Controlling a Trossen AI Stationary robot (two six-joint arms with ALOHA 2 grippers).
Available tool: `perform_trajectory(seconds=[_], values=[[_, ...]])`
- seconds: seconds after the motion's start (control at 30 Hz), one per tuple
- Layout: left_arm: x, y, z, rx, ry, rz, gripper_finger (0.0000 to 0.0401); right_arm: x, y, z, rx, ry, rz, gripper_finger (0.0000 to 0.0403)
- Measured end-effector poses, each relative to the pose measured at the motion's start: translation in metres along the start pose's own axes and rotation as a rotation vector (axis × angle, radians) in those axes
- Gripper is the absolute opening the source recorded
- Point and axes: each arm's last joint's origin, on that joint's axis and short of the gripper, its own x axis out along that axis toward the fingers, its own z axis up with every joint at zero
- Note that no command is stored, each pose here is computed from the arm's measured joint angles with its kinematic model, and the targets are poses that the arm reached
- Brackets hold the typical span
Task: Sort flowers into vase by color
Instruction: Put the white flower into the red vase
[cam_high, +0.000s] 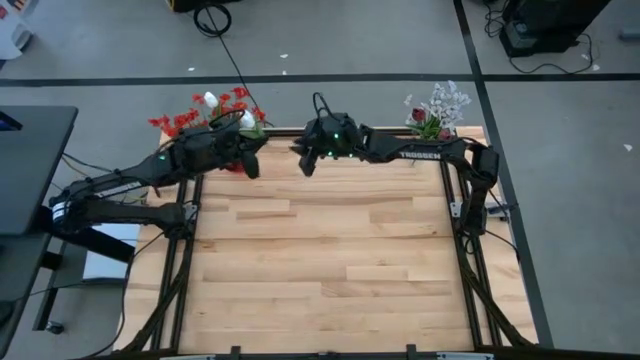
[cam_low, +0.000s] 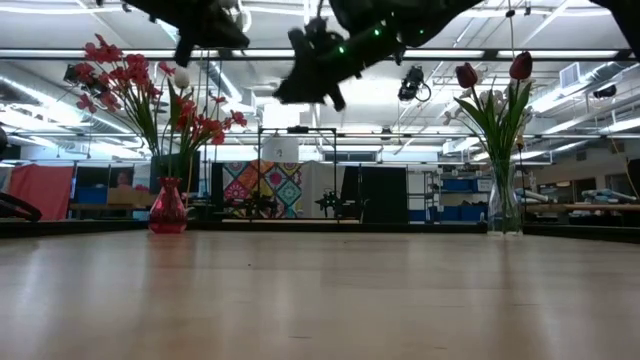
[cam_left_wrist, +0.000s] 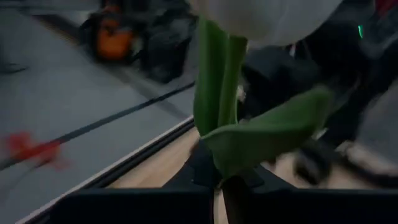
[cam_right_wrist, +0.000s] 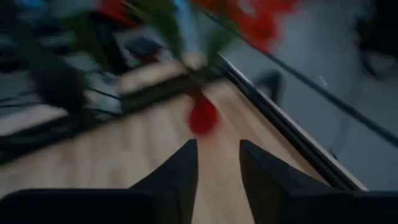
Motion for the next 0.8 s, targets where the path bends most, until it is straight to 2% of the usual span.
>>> perform_trajectory(seconds=[0.2,0.3,0.37,0.57,0.8], values=[[-0.036,0.014,0.011,0.139,0.139,0.272,0.0011,-0.004,-0.042,-0.010,0.155,0.145,-0.125,0.0157],[-0.049,0.028,0.006,0.154,0.121,0.428,0.0011,-0.005,-0.053,-0.011,0.208,0.156,-0.150,0.0160],[-0.056,0.037,0.001,0.172,0.101,0.491,0.0011,-0.006,-0.056,-0.009,0.222,0.144,-0.156,0.0161],[-0.075,0.051,0.008,0.172,-0.002,0.563,0.0011,-0.005,-0.054,-0.006,0.252,0.107,-0.145,0.0160],[-0.075,0.059,0.011,0.161,-0.002,0.559,0.0011,-0.004,-0.048,-0.006,0.248,0.106,-0.135,0.0160]])
